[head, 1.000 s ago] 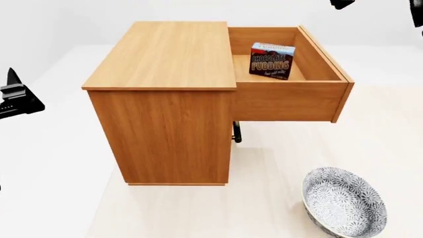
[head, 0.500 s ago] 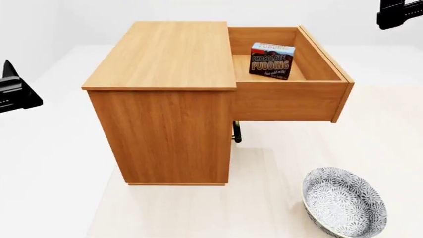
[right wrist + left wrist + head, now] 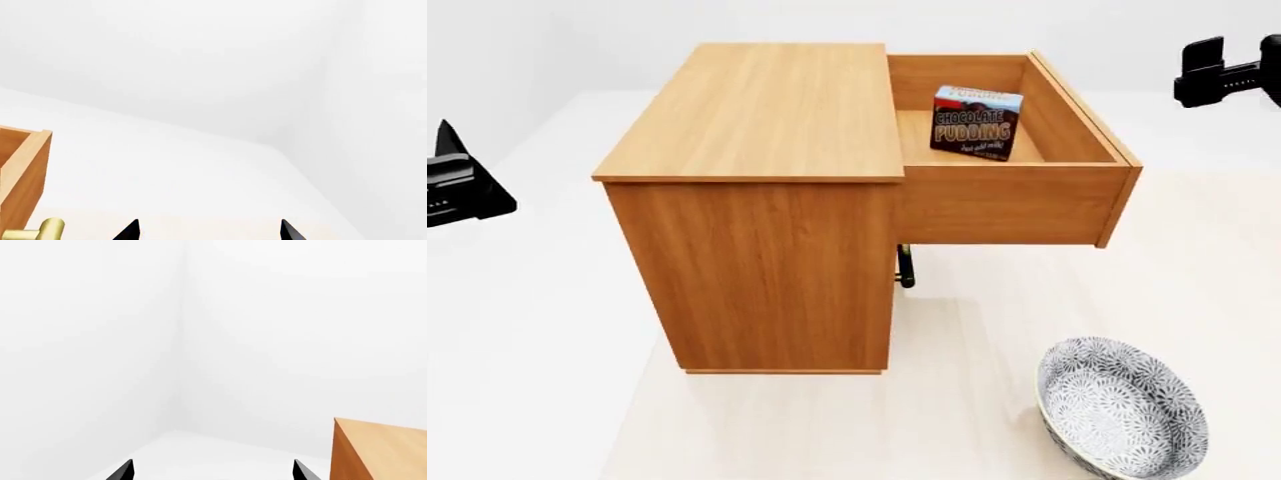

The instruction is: Put the chocolate pudding in the top drawer of the cabinet and close it.

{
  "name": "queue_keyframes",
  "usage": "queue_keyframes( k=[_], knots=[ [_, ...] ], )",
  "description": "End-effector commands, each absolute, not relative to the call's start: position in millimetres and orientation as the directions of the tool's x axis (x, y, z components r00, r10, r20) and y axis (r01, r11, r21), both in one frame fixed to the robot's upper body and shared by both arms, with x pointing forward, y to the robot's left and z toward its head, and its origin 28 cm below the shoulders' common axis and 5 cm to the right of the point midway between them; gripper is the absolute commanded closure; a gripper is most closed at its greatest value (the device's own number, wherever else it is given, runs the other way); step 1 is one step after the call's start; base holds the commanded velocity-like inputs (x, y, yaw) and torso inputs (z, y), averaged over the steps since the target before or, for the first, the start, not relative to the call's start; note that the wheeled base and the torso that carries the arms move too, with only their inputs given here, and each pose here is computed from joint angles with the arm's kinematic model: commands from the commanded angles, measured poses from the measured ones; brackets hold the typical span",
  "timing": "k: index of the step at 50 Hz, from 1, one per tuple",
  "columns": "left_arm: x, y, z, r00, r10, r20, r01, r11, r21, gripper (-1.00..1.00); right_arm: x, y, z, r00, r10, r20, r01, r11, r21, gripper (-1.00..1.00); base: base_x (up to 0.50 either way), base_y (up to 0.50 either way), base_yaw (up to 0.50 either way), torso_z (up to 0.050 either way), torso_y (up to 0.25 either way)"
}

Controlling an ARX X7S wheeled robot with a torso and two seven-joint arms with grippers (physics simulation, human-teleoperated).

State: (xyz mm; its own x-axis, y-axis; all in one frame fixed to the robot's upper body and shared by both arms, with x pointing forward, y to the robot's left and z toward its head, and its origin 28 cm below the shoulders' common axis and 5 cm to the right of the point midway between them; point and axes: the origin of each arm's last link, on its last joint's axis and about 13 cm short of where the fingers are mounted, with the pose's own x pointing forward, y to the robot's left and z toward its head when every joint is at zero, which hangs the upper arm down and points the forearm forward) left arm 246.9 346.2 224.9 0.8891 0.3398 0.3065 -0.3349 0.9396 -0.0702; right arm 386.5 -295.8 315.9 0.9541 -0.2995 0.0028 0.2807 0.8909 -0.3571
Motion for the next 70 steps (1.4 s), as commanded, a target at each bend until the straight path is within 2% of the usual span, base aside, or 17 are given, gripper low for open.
queue_keyframes(
  k=[1,15,70],
  knots=[
    [248,346,224,0.889,0.342,0.304,-0.339,0.938,-0.065,-1.0,392,-296,293,0.933,-0.359,-0.005,0.332,0.869,-0.366,-1.0,0.0,0.0,0.0,0.0,0.0],
    [249,346,220,0.889,0.349,0.296,-0.349,0.936,-0.058,-1.0,391,-298,276,0.898,-0.441,0.001,0.406,0.825,-0.393,-1.0,0.0,0.0,0.0,0.0,0.0],
    [249,350,219,0.877,0.386,0.287,-0.395,0.918,-0.029,-1.0,397,-280,224,0.885,-0.464,-0.044,0.413,0.825,-0.386,-1.0,0.0,0.0,0.0,0.0,0.0]
  ],
)
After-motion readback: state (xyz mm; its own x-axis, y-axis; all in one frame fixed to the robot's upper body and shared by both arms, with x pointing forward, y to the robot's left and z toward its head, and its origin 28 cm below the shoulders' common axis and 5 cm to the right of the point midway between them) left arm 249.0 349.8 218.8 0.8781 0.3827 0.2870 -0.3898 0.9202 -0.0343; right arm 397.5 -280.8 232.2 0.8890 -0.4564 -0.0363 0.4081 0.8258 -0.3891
